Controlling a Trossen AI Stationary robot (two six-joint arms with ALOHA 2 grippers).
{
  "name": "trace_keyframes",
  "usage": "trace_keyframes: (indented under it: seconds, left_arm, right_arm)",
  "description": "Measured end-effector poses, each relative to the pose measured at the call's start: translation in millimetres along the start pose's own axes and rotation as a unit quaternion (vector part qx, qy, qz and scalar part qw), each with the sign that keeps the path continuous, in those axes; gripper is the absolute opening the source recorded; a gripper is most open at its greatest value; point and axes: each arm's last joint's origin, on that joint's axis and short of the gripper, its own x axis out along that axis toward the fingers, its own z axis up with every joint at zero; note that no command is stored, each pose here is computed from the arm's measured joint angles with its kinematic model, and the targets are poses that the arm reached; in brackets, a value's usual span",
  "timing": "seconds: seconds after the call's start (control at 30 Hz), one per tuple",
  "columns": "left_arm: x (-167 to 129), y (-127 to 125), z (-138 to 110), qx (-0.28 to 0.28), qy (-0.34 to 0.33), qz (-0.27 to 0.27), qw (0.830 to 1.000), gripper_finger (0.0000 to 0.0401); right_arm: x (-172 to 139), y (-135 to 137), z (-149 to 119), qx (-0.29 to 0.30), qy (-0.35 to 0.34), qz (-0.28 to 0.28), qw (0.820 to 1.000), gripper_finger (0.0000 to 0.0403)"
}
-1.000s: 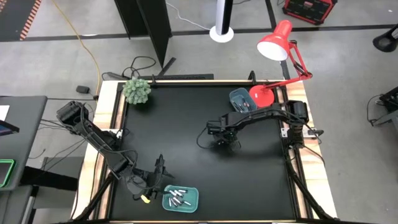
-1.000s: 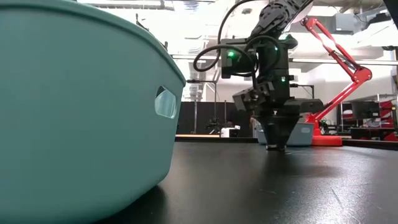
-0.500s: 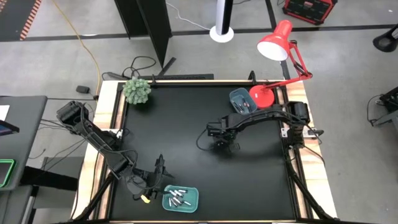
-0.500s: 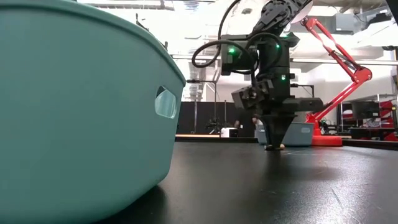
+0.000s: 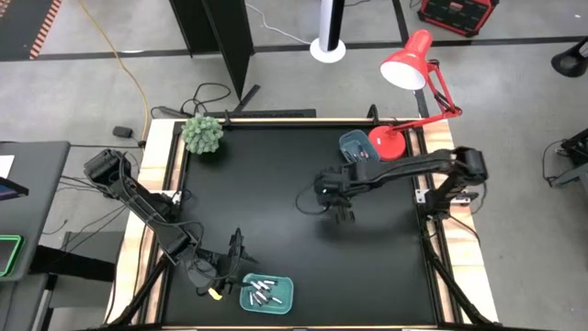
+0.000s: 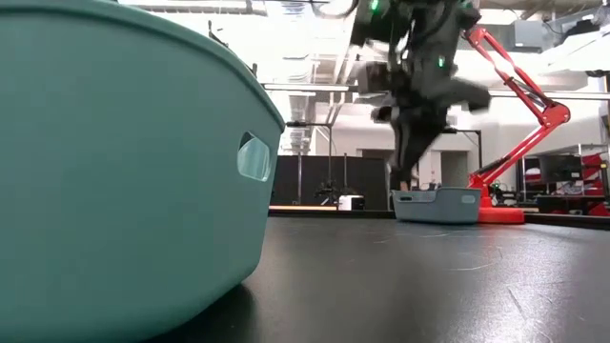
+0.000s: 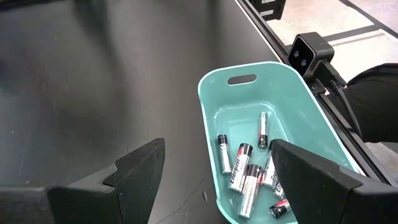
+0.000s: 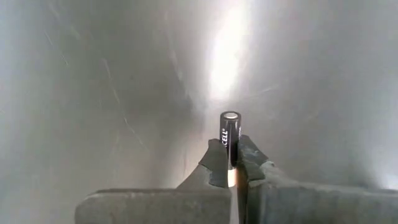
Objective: Sort batteries
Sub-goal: Put the black battery into the blue bin
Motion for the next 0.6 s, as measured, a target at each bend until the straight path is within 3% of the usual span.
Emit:
trace_keyframes:
  seconds: [0.17,0.27,0.47,0.6]
  left_arm:
    - [0,0,0,0.000,0.000,0.000,1.000,0.0292]
    - [0,0,0,0.000,0.001,0.000,1.000,0.0292]
    - [0,0,0,0.000,0.001,0.000,1.000,0.0292]
    - [0,0,0,0.000,0.001,0.000,1.000,0.0292]
  right_arm:
    - [-34,-27,-8,0.100,-0.066,-0.042,0.992,0.0000]
    - [-45,-46,-22,0.181,-0.051,-0.098,0.977,0.0000]
    - [-44,-84,-54,0.342,0.030,-0.215,0.914,0.0000]
    - [-28,-103,-69,0.399,0.086,-0.241,0.881,0.0000]
